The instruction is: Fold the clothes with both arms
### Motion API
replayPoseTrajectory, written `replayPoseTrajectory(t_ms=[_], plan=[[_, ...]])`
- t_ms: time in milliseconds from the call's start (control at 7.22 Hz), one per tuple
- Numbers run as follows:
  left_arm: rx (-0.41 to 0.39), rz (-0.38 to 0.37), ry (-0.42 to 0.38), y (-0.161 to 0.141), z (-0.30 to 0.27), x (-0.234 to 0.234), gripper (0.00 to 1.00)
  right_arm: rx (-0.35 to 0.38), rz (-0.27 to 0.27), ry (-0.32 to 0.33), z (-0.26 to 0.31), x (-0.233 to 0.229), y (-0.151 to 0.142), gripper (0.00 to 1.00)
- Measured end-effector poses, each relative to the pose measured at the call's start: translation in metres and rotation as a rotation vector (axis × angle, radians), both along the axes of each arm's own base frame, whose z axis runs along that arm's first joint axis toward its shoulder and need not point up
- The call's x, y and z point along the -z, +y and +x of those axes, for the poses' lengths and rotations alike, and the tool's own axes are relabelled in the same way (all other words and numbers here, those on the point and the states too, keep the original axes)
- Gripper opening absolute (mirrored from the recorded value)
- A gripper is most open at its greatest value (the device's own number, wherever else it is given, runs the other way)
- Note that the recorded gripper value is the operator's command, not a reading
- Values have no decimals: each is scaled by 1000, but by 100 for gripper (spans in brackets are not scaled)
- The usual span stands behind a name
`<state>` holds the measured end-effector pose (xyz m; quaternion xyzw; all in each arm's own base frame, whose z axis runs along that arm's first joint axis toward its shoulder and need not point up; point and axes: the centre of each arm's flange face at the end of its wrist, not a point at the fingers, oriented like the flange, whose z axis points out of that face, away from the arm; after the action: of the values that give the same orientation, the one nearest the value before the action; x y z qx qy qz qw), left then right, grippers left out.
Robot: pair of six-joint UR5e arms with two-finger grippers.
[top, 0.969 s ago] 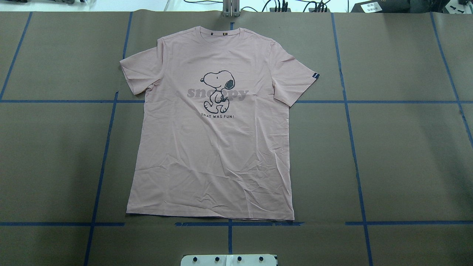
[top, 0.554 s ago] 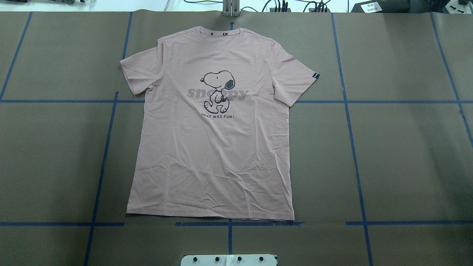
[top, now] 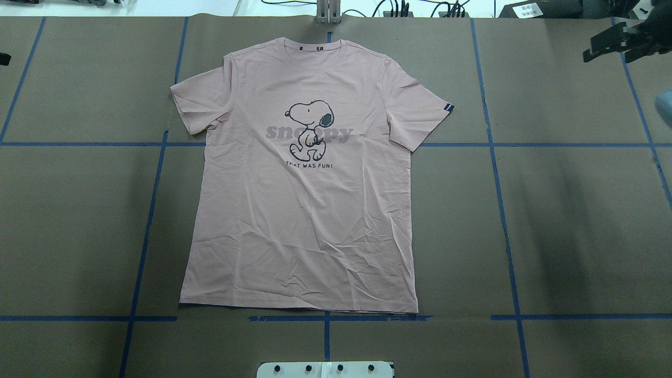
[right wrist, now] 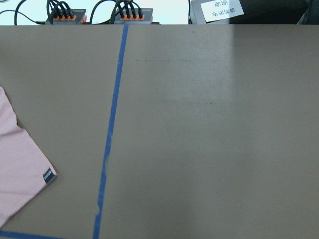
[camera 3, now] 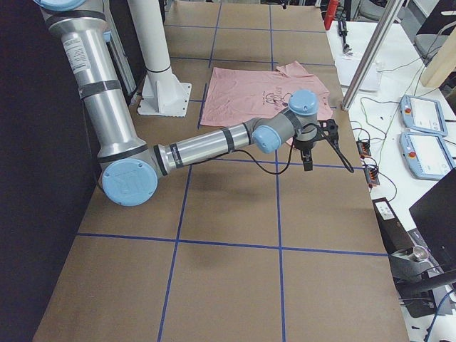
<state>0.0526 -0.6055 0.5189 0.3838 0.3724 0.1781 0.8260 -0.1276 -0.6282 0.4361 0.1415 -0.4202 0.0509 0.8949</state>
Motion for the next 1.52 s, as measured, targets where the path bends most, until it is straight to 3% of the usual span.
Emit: replayPoseTrajectory(t_ms=[277,554,969,1523], plan=[[-3,-1,4,0,4,2,100,-143,-32,-15,-95,22,-23,83],[-5,1,5,-1,5,3,100,-216,-5,-14,-177,18,-28,77],[-6,3,4,-1,6,4,100,-256,32,10,-257,19,-12,71],[-6,9,5,0,6,7,100,-266,43,36,-302,23,-4,61]])
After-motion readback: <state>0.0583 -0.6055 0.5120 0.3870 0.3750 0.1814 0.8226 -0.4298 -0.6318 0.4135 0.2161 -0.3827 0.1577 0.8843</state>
